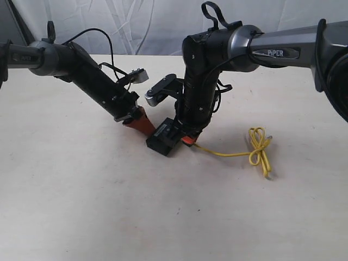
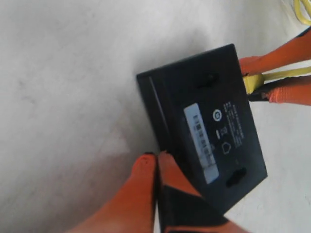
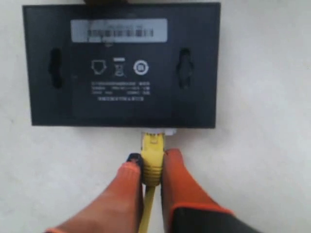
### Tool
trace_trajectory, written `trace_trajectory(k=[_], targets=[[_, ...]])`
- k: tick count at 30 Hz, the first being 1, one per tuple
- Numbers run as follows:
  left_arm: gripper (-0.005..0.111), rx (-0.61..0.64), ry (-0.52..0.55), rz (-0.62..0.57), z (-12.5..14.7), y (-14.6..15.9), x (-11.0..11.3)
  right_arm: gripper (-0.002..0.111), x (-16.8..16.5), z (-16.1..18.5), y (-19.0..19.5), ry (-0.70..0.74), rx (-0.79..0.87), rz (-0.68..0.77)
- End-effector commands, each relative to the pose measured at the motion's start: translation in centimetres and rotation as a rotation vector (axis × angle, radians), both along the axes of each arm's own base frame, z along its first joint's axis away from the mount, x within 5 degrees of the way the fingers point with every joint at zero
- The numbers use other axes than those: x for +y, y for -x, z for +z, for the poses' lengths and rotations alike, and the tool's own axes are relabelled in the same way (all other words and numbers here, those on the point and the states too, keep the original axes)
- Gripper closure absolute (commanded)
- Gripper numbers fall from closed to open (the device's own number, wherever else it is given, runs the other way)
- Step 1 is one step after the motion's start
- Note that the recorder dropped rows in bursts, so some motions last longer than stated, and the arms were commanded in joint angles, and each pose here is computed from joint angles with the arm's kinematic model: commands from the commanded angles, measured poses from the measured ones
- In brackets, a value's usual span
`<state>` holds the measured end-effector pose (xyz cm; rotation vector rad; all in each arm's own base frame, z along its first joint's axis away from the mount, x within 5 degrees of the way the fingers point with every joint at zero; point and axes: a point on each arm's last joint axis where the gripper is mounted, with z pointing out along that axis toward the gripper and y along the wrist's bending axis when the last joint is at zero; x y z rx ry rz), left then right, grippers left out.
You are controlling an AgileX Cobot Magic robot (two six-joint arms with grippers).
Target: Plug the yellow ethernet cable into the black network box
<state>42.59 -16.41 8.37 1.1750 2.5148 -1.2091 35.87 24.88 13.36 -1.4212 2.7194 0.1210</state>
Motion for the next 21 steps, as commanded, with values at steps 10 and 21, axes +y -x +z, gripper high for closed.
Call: trace_trajectory(k=[10,21], targets=[[0.107,0.099,-0.02,0.149,0.3,-0.9,2.8,0.109,-0.1,0.2,-0.1,0.012,0.0,0.008],[0.107,-0.001,-0.077,0.229,5.0,-1.0,3.8,0.061,-0.1,0.2,-0.1,0.011,-0.001,0.008]])
